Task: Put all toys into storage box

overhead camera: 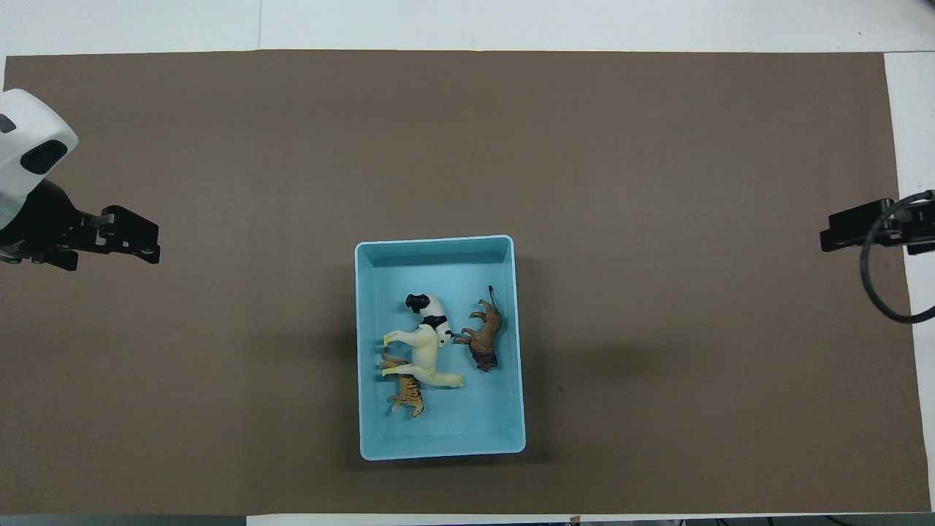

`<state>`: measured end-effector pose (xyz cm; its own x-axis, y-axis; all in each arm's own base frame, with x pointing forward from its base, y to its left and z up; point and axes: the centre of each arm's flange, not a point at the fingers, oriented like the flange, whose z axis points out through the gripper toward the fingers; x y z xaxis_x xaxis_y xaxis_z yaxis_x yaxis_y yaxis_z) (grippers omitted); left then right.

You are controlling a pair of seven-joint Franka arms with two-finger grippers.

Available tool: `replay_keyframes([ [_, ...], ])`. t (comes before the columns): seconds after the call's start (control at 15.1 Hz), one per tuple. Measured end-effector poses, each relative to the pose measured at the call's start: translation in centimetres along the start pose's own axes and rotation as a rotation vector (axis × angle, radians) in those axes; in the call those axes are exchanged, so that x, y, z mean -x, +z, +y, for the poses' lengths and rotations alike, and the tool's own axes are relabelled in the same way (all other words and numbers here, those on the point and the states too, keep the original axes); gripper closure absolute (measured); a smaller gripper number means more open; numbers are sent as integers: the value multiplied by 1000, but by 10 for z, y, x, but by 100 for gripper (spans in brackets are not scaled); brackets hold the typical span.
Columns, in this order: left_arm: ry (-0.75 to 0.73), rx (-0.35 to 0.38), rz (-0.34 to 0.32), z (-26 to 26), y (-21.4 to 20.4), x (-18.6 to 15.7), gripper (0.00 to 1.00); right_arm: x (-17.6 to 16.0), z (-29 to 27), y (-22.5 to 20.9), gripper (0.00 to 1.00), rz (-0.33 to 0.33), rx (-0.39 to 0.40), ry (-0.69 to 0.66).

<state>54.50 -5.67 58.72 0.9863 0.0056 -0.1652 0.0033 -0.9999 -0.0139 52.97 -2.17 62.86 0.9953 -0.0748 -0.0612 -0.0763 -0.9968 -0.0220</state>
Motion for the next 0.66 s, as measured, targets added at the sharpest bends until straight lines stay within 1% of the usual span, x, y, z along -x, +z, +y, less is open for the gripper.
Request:
replay_keyframes([
  [0.13, 0, 0, 0, 0, 0, 0, 0, 0, 11, -5, 0, 6, 29, 14],
  [0.27, -1, 1, 6, -1, -1, -1, 0, -2, 13, -4, 0, 4, 41, 16],
  [0.66, -3, 2, 18, -1, -2, -2, 0, -6, 14, -1, 0, 4, 46, 17],
])
